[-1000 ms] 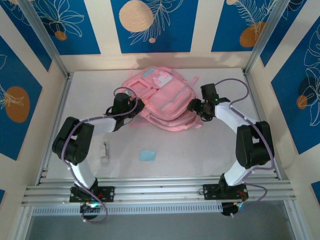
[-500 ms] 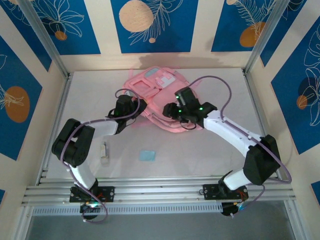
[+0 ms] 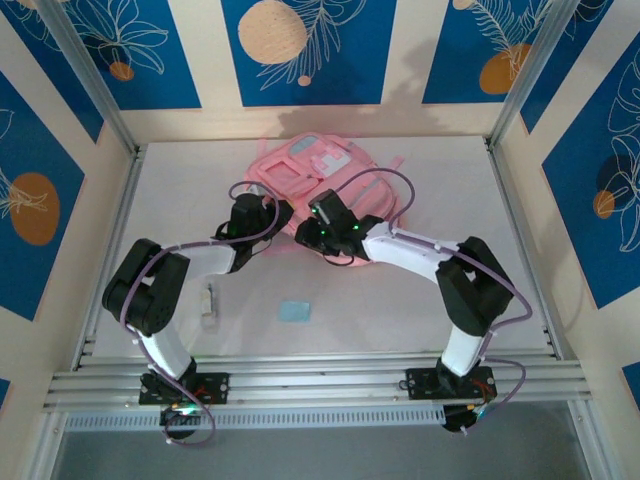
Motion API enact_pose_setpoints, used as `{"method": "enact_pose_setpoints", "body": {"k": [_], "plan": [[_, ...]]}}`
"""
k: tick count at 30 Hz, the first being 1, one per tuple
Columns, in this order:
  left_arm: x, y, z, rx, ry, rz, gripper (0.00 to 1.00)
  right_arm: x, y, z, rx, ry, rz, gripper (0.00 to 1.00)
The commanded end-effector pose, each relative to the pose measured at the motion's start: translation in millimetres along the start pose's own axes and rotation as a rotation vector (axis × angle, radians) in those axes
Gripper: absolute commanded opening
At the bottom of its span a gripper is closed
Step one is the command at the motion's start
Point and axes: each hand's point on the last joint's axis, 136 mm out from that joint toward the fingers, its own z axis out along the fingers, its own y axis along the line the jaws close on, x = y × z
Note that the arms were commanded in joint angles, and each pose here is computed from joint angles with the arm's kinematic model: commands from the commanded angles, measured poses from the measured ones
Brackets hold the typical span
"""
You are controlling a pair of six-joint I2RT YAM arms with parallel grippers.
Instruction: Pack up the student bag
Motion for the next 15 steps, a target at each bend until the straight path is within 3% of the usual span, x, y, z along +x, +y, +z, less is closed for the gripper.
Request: {"method": "enact_pose_setpoints", "body": {"k": [1, 10, 15], "plan": [[-6, -55, -16, 0.181, -0.030, 0.016, 0.00, -16, 14, 11, -0.026, -0.070, 0.036, 0.37], [3, -47, -18, 0.199, -0.019, -0.053, 0.00, -23, 15, 43, 0.030, -0.160, 0.027, 0.38], [7, -49, -22, 0.209, -0.019, -0.067, 0.00, -27, -7, 38, 0.246, -0.278, -0.008, 0.39]]}}
